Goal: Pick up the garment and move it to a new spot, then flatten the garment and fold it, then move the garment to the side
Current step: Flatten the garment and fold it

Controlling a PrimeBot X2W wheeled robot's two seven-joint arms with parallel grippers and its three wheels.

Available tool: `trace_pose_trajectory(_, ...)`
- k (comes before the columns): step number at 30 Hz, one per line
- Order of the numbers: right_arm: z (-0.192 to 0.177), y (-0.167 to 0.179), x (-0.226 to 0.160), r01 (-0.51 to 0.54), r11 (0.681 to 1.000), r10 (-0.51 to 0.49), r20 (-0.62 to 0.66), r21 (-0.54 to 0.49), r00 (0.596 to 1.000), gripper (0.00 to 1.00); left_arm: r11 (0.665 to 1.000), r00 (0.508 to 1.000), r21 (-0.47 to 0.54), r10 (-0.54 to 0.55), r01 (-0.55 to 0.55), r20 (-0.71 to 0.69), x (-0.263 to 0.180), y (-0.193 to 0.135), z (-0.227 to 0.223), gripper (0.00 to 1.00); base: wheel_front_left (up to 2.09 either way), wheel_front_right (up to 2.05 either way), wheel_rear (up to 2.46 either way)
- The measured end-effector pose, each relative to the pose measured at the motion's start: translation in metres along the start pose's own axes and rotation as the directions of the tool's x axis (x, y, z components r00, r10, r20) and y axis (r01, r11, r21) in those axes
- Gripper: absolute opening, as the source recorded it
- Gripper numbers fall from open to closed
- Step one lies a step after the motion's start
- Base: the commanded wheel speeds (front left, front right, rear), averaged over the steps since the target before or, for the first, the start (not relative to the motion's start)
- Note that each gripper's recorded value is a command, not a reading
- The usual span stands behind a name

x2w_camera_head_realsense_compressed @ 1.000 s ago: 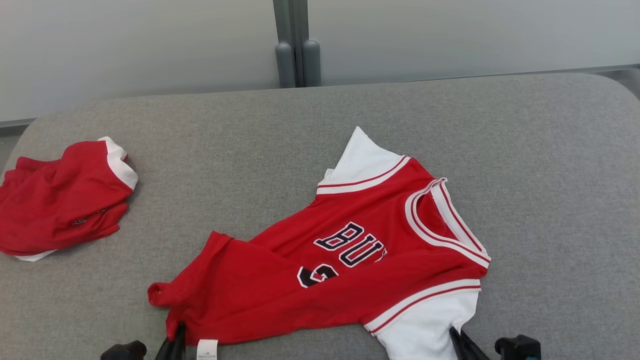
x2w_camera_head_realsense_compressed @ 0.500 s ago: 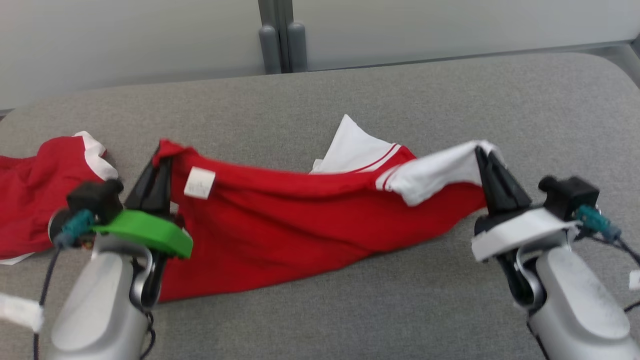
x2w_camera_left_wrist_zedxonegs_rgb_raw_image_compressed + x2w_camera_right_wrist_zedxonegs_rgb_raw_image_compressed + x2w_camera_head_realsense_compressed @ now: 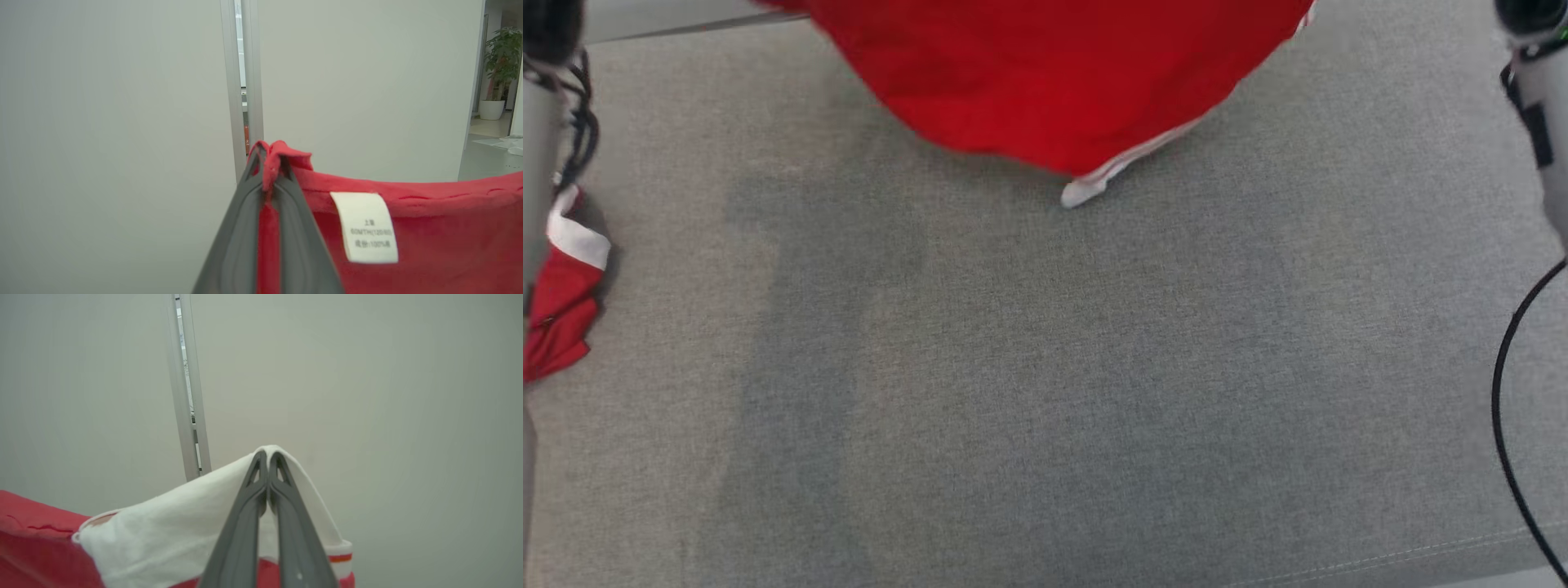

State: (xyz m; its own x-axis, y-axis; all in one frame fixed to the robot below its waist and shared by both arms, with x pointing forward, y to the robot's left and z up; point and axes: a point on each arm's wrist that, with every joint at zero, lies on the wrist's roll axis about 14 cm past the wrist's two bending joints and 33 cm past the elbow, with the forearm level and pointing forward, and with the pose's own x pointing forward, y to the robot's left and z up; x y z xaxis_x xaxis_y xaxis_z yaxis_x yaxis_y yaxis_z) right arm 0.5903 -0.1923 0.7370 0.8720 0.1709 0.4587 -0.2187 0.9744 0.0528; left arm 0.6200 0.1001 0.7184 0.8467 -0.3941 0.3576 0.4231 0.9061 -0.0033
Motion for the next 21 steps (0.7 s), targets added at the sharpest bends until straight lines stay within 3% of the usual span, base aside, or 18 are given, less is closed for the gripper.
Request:
trace_pose_trajectory(5, 0.029, -0.014, 0.043, 0.020, 0.998, -0.018, 0.043, -0.062, 0.999, 0.00, 0.999, 1.000, 0.039, -0.001, 0.000, 0.028, 0.039, 0.010, 0.015, 0.00, 0.00, 0.00, 0.00)
trace_pose_trajectory(11, 0.047, -0.018, 0.070, 0.026, 0.993, -0.017, 0.073, -0.114, 0.997, 0.00, 1.000, 0.999, -0.010, 0.008, -0.008, 0.047, 0.066, 0.012, 0.020, 0.00, 0.00, 0.00, 0.00)
trace_pose_trajectory(17, 0.032, -0.025, 0.077, 0.031, 0.990, -0.024, 0.045, -0.140, 0.999, 0.00, 0.999, 0.999, -0.030, 0.022, -0.022, 0.024, 0.077, 0.019, -0.003, 0.00, 0.00, 0.00, 0.00)
trace_pose_trajectory(21, 0.001, -0.032, 0.073, 0.033, 0.991, -0.034, -0.004, -0.129, 0.999, 0.00, 0.998, 1.000, -0.056, 0.022, -0.023, -0.019, 0.077, 0.020, -0.039, 0.00, 0.00, 0.00, 0.00)
